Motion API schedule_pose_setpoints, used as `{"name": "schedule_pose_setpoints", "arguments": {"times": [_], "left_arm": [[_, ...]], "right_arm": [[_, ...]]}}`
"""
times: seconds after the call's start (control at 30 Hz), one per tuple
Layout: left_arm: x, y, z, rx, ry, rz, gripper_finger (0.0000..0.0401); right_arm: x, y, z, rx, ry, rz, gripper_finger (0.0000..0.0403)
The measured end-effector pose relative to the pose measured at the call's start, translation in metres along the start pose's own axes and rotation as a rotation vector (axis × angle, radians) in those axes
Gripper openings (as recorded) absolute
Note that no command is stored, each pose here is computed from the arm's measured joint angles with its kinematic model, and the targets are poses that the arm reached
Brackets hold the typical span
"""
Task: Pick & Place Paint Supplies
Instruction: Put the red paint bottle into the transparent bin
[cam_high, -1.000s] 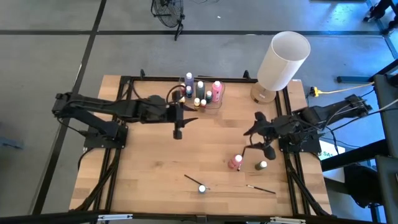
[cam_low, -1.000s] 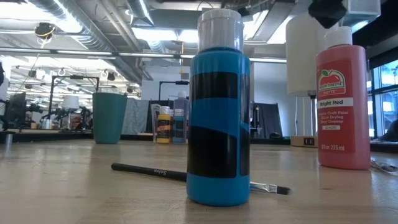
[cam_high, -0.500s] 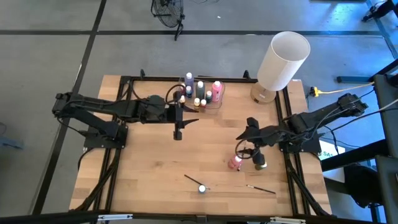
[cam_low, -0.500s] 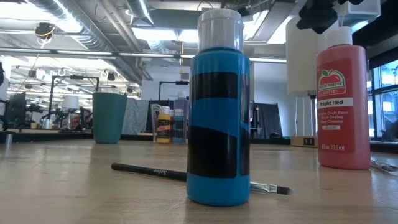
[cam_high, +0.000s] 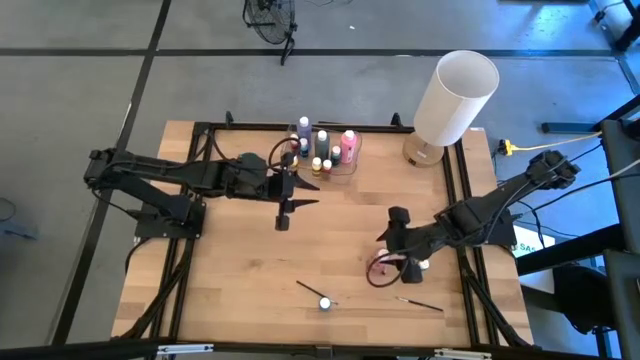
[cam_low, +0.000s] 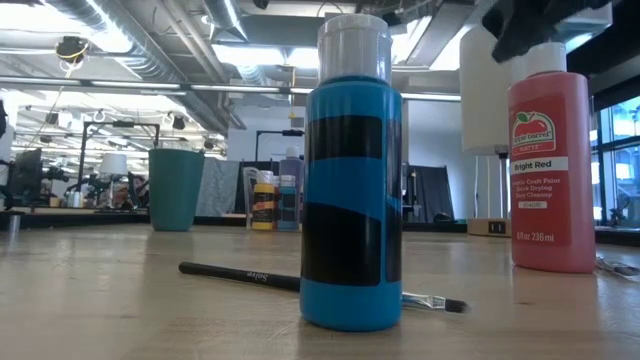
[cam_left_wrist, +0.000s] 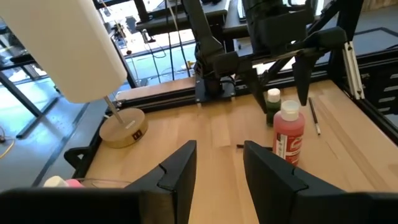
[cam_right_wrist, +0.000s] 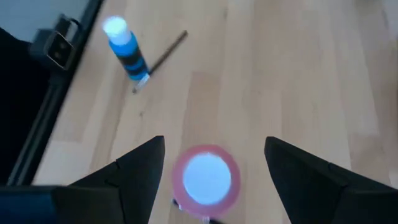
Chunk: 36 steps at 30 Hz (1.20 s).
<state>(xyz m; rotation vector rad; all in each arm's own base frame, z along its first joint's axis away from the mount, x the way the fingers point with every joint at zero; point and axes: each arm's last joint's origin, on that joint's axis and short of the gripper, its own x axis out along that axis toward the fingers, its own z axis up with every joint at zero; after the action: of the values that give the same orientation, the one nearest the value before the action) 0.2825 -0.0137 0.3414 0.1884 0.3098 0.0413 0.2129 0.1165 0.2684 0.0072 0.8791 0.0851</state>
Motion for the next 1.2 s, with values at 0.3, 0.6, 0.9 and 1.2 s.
{"name": "schedule_pose_setpoints", "arguments": {"times": [0.3,0.6,0.9,1.2], "left_arm": [[-0.0001,-0.0010,-0.0001,0.008,0.003,-0.004,0.0127],[-0.0001,-0.0009,-0.0002,0.010,0.003,-0.003,0.0127],[-0.0002,-0.0009,-0.0001,0.011,0.003,-0.003,0.0128],[-0.0002,-0.0002,-0.0002,0.019,0.004,0.006,0.0128]], "right_arm": [[0.0001,-0.0006,-0.0006,0.060,0.006,-0.005,0.0282],[0.0001,-0.0002,0.0003,0.064,-0.003,-0.001,0.0282],[0.0000,0.0015,0.0040,0.064,-0.038,0.021,0.0282],[-0.0002,0.0037,0.0055,0.041,-0.038,0.079,0.0282]]}}
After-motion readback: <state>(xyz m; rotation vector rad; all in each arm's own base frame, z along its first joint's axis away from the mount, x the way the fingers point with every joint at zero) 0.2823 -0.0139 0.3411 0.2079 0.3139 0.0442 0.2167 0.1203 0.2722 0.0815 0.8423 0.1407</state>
